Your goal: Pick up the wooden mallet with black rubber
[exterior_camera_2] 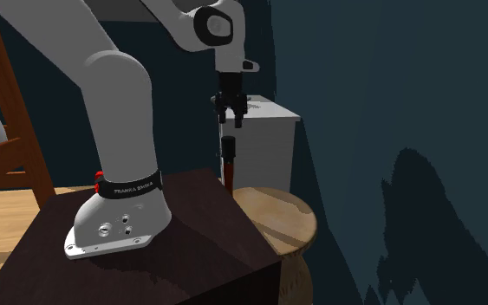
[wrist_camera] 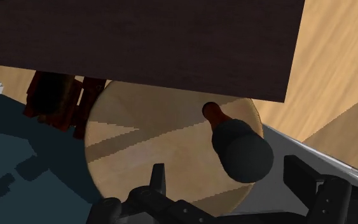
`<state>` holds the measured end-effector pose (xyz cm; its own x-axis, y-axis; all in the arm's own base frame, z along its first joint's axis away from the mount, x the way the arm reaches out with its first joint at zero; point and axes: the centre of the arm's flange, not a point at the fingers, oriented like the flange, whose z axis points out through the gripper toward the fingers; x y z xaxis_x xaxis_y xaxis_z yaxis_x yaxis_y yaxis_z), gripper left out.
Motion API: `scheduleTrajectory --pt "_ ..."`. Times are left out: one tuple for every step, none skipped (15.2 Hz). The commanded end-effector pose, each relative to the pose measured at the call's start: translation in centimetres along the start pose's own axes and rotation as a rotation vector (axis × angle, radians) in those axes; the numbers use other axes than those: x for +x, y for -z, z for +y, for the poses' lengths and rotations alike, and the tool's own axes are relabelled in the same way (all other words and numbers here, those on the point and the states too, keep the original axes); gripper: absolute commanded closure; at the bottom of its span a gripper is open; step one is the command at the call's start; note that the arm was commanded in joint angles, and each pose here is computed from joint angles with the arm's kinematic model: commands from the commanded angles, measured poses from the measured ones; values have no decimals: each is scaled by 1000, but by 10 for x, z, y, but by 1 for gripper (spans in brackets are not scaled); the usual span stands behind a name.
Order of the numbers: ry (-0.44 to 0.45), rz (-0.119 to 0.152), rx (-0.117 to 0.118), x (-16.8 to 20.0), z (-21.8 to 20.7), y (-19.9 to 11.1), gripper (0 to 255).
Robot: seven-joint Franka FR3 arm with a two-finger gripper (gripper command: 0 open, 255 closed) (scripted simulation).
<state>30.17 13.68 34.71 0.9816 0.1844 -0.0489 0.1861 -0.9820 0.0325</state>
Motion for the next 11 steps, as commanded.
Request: scheduleTrajectory --pt "4 -6 9 1 -14 -20 0" --pt "6 -11 13 2 -21 -31 0" --pt "9 -15 17 2 -28 -41 0" --pt "10 -16 18 3 -31 -46 0" --pt "10 -16 18 3 -31 -51 0" --pt "10 -16 18 3 -31 -56 0" --pt "10 -16 18 3 -31 -61 0" --pt "10 -16 18 4 -32 -67 0" --pt "10 -16 18 4 -32 -72 0" --pt "10 -16 18 4 -32 -77 0" --pt "10 -16 18 5 -32 -85 0"
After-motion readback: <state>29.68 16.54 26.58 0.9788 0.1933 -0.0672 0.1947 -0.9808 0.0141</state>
